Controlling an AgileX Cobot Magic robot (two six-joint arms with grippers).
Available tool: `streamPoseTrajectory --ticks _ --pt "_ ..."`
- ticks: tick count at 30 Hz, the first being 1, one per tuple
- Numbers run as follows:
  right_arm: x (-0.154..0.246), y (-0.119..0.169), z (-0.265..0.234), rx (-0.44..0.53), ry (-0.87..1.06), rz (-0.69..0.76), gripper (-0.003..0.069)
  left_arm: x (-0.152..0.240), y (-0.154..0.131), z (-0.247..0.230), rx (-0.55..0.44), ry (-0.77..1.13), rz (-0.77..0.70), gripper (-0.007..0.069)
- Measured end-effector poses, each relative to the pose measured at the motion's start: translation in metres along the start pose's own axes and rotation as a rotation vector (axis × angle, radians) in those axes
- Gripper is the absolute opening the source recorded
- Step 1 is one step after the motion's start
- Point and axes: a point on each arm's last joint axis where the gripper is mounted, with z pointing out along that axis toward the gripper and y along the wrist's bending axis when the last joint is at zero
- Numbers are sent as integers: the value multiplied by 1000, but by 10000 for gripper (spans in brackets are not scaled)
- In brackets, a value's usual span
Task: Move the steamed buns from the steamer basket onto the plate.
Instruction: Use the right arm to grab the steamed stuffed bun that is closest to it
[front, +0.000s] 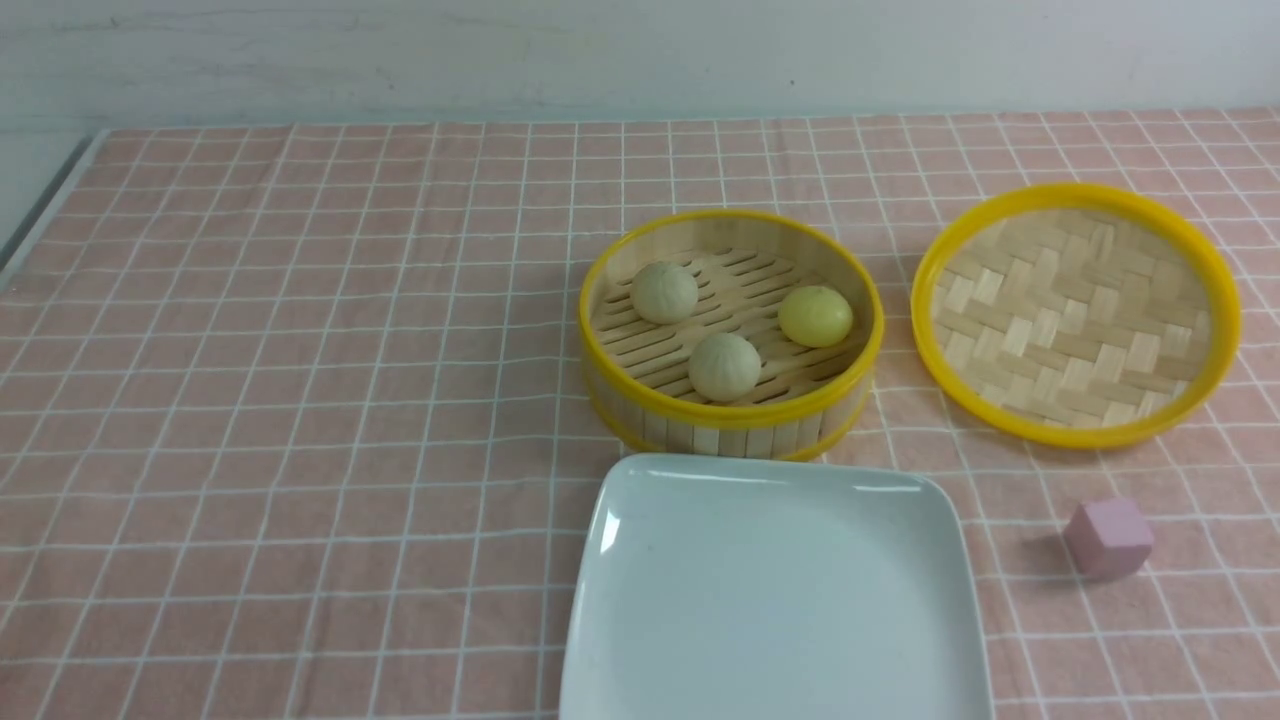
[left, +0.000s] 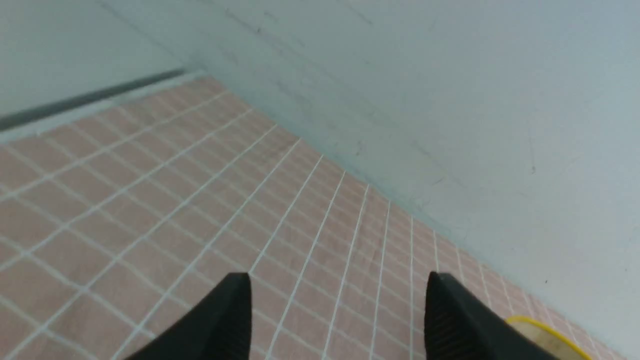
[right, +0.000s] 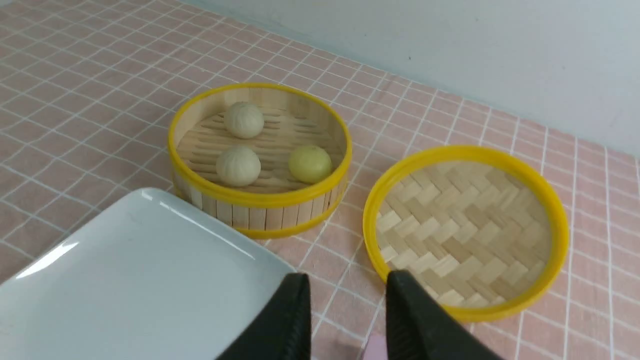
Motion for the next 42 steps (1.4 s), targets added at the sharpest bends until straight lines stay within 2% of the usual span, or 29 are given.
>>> streamPoseTrajectory --ticks 6,11,14,19,20,21,23,28,33,38,42 --pt "-11 -16 43 -57 1 36 240 -36 -23 -13 38 -46 35 459" --pt "-12 -23 66 -110 27 22 240 -53 -37 -14 14 71 111 428" --pt "-15 -26 77 -136 28 2 240 -58 -47 -6 43 182 156 401" --pt "-29 -36 100 -180 16 9 240 -68 -76 21 239 317 218 356" --pt "-34 -38 105 -195 15 -2 240 -69 -82 27 293 337 252 354" --pt "-35 -39 107 -199 20 0 240 -70 -83 29 304 340 278 354" --pt "-44 -45 121 -240 39 -12 240 -71 -93 43 411 370 344 354" --pt "-63 -57 151 -342 99 -30 240 -67 -99 67 504 408 410 356" --pt "-69 -72 190 -442 197 -46 247 -53 -92 92 516 499 458 406" --pt "-65 -88 232 -473 258 -54 286 -43 -86 114 510 556 465 528" --pt "-64 -85 256 -501 299 -102 315 -45 -84 126 476 544 471 550"
